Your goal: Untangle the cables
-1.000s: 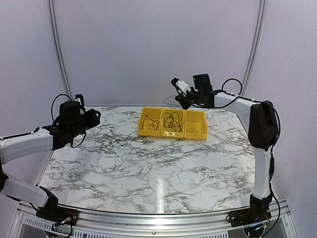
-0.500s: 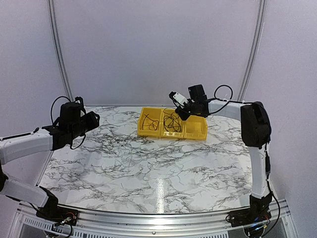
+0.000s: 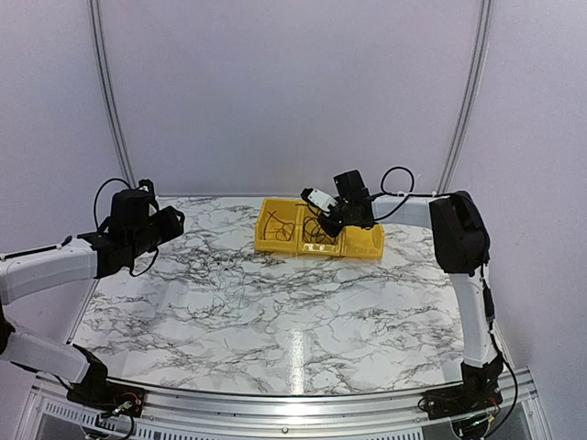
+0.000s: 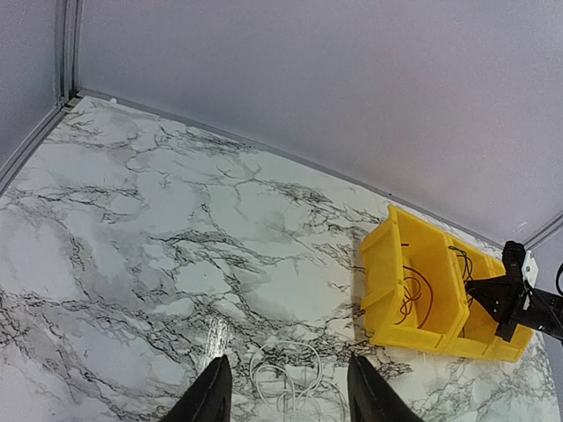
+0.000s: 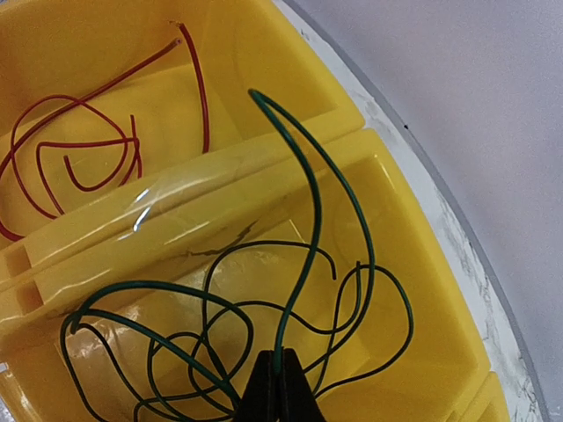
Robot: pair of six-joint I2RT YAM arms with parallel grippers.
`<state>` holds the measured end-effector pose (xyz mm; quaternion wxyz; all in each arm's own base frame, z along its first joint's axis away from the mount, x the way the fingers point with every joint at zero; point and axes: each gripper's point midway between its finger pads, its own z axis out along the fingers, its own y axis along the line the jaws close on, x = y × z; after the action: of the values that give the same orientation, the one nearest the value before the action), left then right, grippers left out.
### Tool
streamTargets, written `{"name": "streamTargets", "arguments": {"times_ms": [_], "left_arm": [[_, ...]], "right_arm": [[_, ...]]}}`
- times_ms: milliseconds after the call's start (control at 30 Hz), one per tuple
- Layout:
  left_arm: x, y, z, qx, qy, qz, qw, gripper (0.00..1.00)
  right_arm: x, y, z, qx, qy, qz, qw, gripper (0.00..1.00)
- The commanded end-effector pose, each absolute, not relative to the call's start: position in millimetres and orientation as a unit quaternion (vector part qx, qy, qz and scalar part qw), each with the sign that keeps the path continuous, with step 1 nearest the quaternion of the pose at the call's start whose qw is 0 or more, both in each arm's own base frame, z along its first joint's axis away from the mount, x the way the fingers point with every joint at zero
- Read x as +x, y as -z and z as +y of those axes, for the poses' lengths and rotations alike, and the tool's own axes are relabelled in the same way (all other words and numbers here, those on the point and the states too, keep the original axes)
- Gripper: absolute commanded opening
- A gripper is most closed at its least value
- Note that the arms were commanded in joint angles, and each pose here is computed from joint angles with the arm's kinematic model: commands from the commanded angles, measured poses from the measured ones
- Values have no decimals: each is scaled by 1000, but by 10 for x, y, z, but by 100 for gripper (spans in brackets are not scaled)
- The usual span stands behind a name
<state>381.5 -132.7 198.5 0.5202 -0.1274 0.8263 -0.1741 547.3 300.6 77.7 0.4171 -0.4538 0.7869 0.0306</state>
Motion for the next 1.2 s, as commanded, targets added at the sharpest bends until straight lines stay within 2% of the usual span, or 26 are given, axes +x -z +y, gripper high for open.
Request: {"name": "streamTargets", "arguments": {"times_ms": [0,133,233,300,467,700,800,1033,1067,1167], "left_arm": [[3806,-1934,-1282,-134,167,829,517,48],[3810,-1901,-1283,-135,166,830,514,48],[3803,-1854,-1274,-135,163,833,511,48],[3793,-1837,-1273,-135,162,834,510,48],[3778,-1783,-1259,-137,159,836,507,48],[3805,-1825,-1299,-128,163,836,508,48],[3823,-1866,-1320,-124,165,836,508,48],[3807,-1911,-1327,-123,167,838,504,48],[3798,-1914,-1318,-125,167,838,504,48],[3763,-1928,-1290,-134,170,835,506,48]], "right_arm": [[5461,-922,2970,-443,-21,793,419,0],[5408,-1170,2934,-419,-30,798,432,1],[5343,-1304,2886,-414,-28,799,435,28],[5293,-1378,2848,-421,-21,797,433,37],[5078,-1560,2876,-467,-38,783,410,50],[5034,-1331,3018,-533,-56,759,371,59],[5145,-1260,3085,-532,-52,757,377,59],[5298,-1044,3350,-552,-43,742,379,44],[5344,-1019,3355,-546,-36,744,383,40],[5542,-968,3303,-507,2,763,402,16]]}}
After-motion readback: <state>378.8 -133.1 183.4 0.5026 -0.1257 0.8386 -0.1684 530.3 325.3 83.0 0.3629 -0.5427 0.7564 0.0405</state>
